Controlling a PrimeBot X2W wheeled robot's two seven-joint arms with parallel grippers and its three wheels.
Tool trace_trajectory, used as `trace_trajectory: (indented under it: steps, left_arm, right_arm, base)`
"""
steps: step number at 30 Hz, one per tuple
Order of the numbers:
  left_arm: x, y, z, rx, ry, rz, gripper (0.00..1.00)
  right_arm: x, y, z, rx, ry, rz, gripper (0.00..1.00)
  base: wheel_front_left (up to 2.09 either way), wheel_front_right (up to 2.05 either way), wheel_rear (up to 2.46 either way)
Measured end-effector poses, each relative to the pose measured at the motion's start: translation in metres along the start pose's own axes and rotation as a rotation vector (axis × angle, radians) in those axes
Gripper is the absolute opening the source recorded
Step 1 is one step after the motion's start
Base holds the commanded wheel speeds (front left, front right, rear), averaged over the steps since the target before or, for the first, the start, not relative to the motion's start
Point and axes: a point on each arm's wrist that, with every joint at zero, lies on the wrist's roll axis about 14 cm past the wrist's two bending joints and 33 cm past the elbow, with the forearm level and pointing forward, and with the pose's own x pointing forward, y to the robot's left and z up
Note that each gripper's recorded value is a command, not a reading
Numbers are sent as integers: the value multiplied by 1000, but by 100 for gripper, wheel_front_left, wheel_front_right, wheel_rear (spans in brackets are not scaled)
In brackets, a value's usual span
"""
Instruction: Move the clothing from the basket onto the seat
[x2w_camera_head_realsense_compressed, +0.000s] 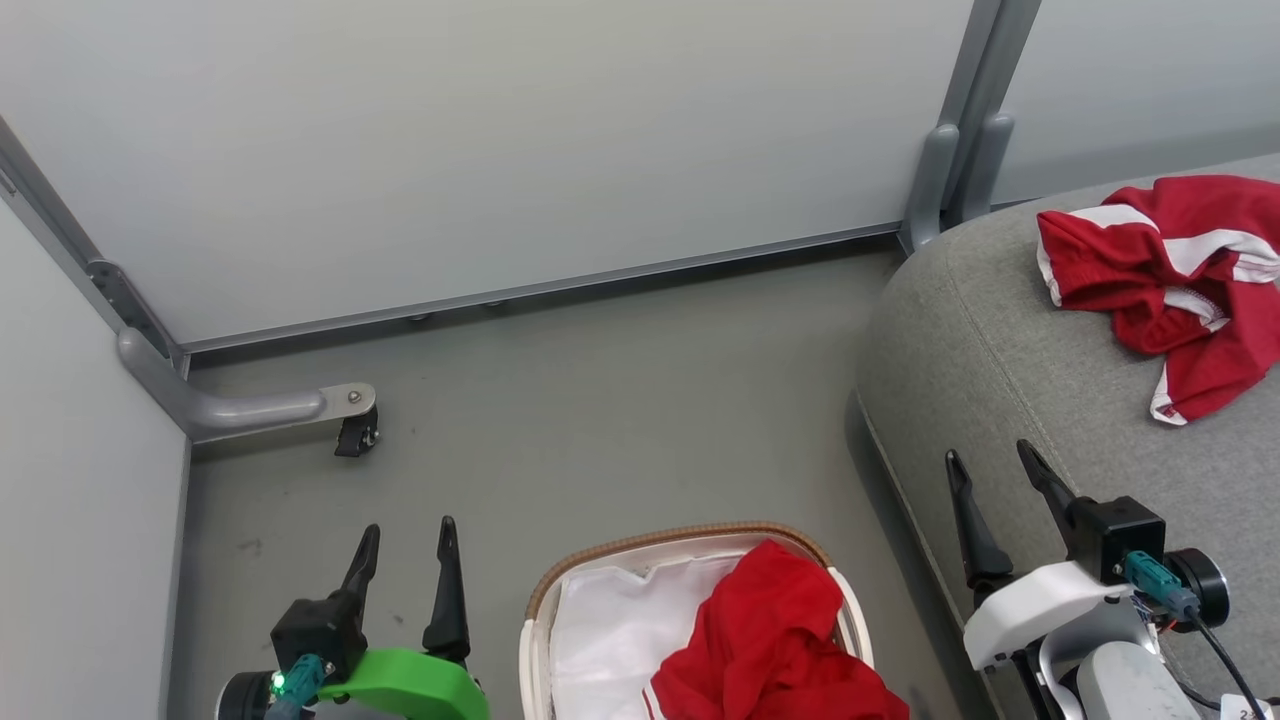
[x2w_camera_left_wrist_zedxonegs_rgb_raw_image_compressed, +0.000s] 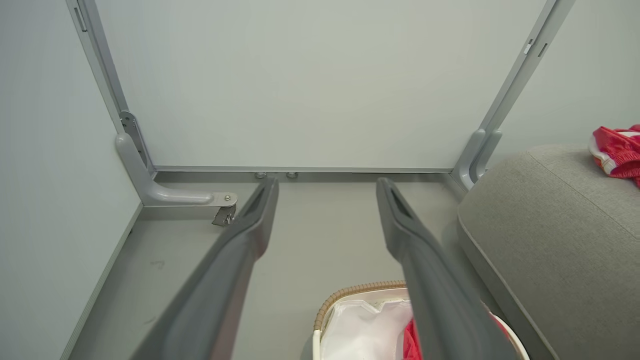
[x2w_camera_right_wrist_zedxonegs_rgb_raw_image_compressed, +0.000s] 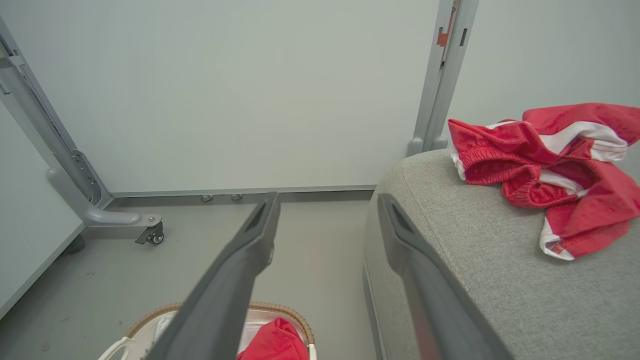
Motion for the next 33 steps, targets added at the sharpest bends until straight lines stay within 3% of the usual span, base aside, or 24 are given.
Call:
trace_trajectory:
  steps: [7, 15, 24, 33]
  left_arm:
    - [15, -16, 0, 5, 5, -54, 100]
    - [49, -65, -19, 34, 70, -236, 100]
    - [60, -119, -101, 100, 309, -476, 100]
    - [52, -118, -202, 201, 625, -569, 100]
  right_arm:
    - [7, -5, 3, -9, -10, -11, 100]
    - [28, -23, 9, -21, -34, -55, 100]
    - [53, -44, -5, -25, -16, -105, 100]
    - [76, -57, -24, -13, 6, -121, 100]
  base:
    - [0, 0, 0]
    - [0, 0, 0]
    - [0, 0, 0]
    - [0, 0, 0]
